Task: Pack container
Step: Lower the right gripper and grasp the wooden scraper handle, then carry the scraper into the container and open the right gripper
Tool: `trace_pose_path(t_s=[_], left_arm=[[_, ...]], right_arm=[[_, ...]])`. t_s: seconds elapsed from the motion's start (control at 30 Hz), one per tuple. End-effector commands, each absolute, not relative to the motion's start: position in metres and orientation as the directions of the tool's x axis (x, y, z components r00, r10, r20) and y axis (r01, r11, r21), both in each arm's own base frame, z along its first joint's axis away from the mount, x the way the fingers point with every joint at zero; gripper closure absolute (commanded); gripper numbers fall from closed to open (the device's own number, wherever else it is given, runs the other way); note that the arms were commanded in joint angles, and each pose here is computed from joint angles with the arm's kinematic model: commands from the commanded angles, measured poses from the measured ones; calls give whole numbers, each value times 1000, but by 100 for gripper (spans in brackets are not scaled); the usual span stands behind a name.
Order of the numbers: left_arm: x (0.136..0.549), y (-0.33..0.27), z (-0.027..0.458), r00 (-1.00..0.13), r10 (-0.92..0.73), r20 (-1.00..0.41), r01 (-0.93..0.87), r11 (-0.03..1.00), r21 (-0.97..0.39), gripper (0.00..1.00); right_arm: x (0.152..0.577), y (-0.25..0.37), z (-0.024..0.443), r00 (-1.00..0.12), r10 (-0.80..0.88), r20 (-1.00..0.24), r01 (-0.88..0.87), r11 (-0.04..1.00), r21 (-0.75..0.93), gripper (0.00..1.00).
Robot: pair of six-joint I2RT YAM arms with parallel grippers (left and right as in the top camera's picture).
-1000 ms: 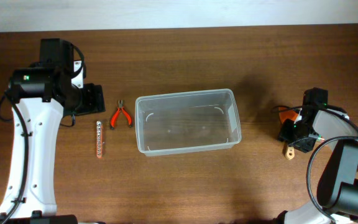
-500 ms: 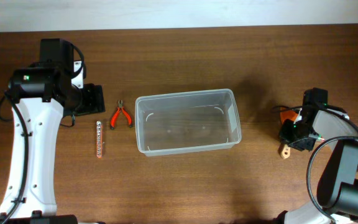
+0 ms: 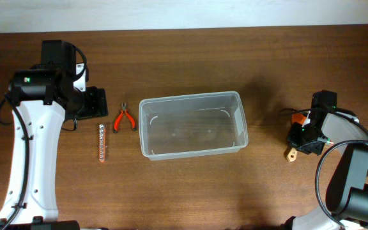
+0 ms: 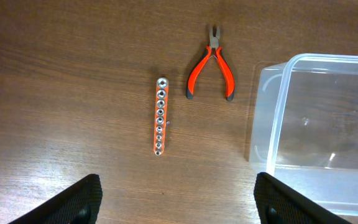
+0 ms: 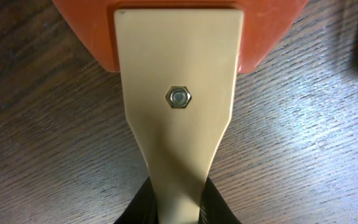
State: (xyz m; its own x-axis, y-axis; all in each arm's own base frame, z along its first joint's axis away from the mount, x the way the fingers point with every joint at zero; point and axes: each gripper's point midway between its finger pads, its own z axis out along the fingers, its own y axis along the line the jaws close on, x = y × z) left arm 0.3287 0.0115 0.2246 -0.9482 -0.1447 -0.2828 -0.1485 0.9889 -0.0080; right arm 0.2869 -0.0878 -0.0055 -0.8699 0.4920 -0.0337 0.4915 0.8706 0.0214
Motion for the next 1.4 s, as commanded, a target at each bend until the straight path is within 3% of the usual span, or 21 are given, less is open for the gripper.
trace_pose_path(t_s=[0.0,0.2,0.3,0.63,0.87,1.07,1.17,1.3,1.37], left_arm=[[327,11,224,-951,-133,-278,-135,991,-10,20],[328,11,224,-951,-133,-279,-135,991,-10,20],[327,11,224,-951,-133,-278,-135,991,-10,20],[328,11,224,-951,-133,-279,-135,991,-10,20],[329,12,224,-950,-133,-284,-135,991,-10,20],[335,12,226,-942,-132,-308,-135,991,-13,19],[339,12,228,-936,-132,-327,-135,991,-15,19],[345,12,229,-928,-132,-348,-134,991,-18,19],[346,12,230,-925,-132,-355,-134,991,-19,19]], right_arm=[[260,-78,-31,-867,492,75,493,870,0,87],[260,-78,-31,-867,492,75,493,870,-1,87],[260,-78,-31,-867,492,75,493,870,-1,96],[265,-77,-27,-868,492,64,494,870,16,96],[314,-79,51,-907,413,-84,407,910,81,96],[356,-48,175,-942,127,-310,114,992,59,96],[364,-3,232,-900,-131,-416,-162,986,38,96],[353,61,265,-754,-473,-457,-510,859,-47,96],[341,94,265,-632,-641,-435,-676,731,-95,96]])
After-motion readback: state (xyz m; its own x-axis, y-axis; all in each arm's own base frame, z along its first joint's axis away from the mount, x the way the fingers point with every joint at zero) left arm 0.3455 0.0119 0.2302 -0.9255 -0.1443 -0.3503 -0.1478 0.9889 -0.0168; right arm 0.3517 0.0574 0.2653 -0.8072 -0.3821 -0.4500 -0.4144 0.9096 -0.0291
